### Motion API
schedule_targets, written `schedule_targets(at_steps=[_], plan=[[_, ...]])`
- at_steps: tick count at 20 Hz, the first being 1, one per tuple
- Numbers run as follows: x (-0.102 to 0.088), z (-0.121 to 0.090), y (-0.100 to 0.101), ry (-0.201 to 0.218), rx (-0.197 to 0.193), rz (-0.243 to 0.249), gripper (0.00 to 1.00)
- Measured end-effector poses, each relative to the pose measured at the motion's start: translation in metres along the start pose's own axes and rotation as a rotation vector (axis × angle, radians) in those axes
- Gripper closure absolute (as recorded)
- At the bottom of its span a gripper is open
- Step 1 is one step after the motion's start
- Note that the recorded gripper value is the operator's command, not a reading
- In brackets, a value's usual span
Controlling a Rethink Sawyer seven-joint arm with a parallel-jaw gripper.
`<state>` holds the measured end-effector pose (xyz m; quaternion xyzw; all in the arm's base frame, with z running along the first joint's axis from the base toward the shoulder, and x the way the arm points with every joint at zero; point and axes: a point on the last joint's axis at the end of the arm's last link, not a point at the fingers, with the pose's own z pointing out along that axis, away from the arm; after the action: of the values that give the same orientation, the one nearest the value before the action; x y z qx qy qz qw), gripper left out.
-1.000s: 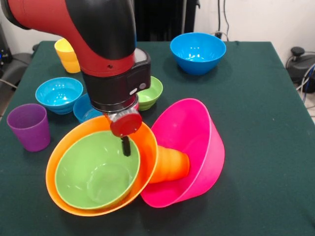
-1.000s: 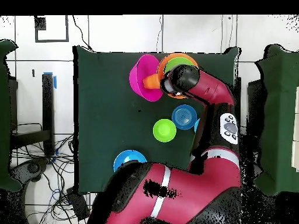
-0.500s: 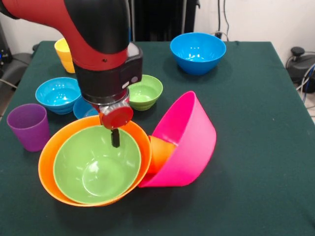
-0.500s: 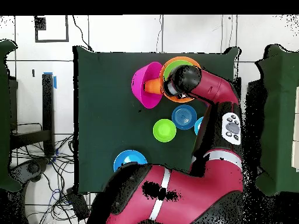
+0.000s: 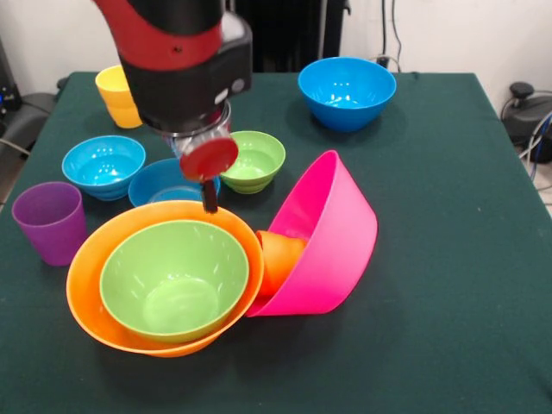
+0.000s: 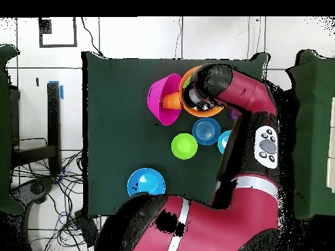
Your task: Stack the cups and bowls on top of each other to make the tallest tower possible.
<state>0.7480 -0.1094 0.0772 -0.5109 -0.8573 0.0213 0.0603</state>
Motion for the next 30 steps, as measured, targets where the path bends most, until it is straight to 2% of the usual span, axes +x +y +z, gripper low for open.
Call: schedule_targets(at_steps=[4, 7, 13, 24, 30], plan=[[0.007, -0.025, 0.006, -0.001, -0.004, -0.011, 0.0], [0.011, -0.046, 0.012, -0.018, -0.021, -0.02, 0.0], [0.01, -0.065, 0.015, -0.037, -0.044, -0.02, 0.0], [-0.006, -0.044, 0.014, -0.098, -0.093, -0.004, 0.0], [-0.009, -0.026, 0.008, -0.096, -0.093, 0.005, 0.0]])
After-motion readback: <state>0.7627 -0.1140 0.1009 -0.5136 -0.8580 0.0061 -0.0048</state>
